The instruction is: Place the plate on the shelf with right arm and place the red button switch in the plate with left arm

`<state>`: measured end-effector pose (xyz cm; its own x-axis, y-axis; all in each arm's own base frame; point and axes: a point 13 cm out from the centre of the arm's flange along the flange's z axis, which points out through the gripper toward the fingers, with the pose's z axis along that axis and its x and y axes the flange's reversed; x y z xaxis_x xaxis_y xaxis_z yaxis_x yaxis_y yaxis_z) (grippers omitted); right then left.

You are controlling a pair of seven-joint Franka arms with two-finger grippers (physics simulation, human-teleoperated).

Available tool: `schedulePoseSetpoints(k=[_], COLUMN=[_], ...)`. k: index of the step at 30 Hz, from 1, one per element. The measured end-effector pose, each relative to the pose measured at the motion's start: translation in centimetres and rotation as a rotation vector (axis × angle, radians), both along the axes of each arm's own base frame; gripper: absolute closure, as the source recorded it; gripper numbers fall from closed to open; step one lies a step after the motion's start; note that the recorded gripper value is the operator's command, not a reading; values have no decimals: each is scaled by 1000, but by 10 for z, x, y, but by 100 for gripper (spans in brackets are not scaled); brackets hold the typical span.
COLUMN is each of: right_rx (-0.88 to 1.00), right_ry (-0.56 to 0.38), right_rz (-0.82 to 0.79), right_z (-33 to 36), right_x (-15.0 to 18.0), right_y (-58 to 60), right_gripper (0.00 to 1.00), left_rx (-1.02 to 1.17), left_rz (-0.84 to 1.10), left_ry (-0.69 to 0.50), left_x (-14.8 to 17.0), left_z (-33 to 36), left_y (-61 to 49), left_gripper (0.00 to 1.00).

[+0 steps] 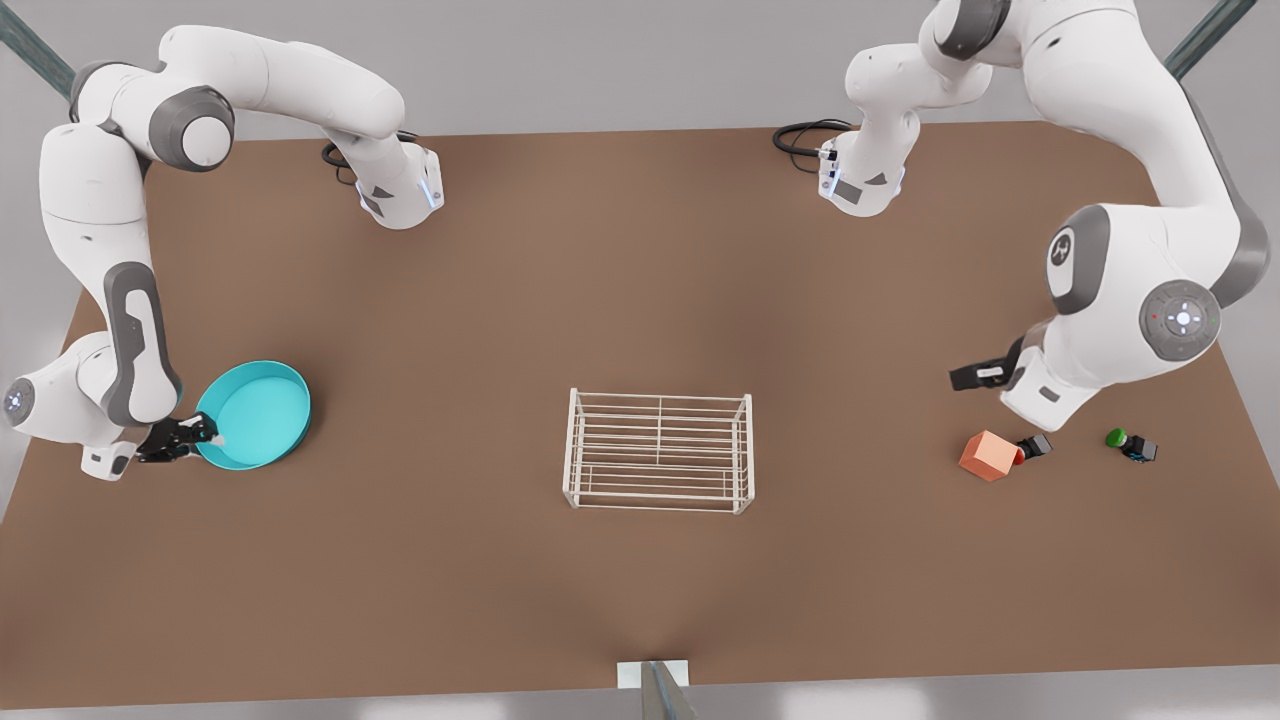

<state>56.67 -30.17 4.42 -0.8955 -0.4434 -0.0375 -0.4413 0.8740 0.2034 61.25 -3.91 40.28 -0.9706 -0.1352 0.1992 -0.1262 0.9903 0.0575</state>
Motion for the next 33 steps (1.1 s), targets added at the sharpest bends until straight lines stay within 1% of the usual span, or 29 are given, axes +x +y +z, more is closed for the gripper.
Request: schedulePoseSetpoints(k=[3, 4, 5, 9, 11, 12, 13, 14, 16, 18, 23, 27, 33], right_rx=[1, 1, 2, 3, 4, 4, 4, 5, 7, 9, 23, 43, 68], right_ry=[-2, -2, -3, -4, -6, -6, -7, -7, -8, -9, -2, 8, -47], right_rz=[11, 14, 18, 31, 37, 39, 42, 45, 51, 58, 80, 101, 187], right_z=[1, 1, 1, 0, 1, 1, 1, 1, 0, 0, 13, 22, 74], right_x=[0, 0, 0, -1, 0, 0, 0, 0, -1, -1, 0, 0, 33], right_y=[-1, -1, -1, 0, 0, 0, 0, 0, 0, 1, 6, 15, 60], right_gripper=[59, 64, 65, 67, 67, 68, 74, 77, 78, 81, 82, 83, 83], left_rx=[-45, -41, -31, 21, -25, -39, -45, -46, -33, -13, 68, 103, 91], left_rz=[90, 107, 133, 245, 362, 432, 497, 556, 674, 777, 983, 1129, 1284], left_ry=[32, 56, 76, 66, 44, 32, 20, 6, -17, -20, -19, 1, -43], left_x=[-4, -7, -6, 29, 46, 52, 54, 56, 61, 63, 66, 68, 76], left_z=[-12, -27, -47, -117, -145, -150, -149, -142, -131, -131, -153, -208, -239], left_y=[20, 21, 26, 41, 44, 54, 61, 59, 57, 57, 85, 125, 187], left_gripper=[0, 0, 0, 0, 0, 0, 0, 0, 0, 0, 0, 0, 0])
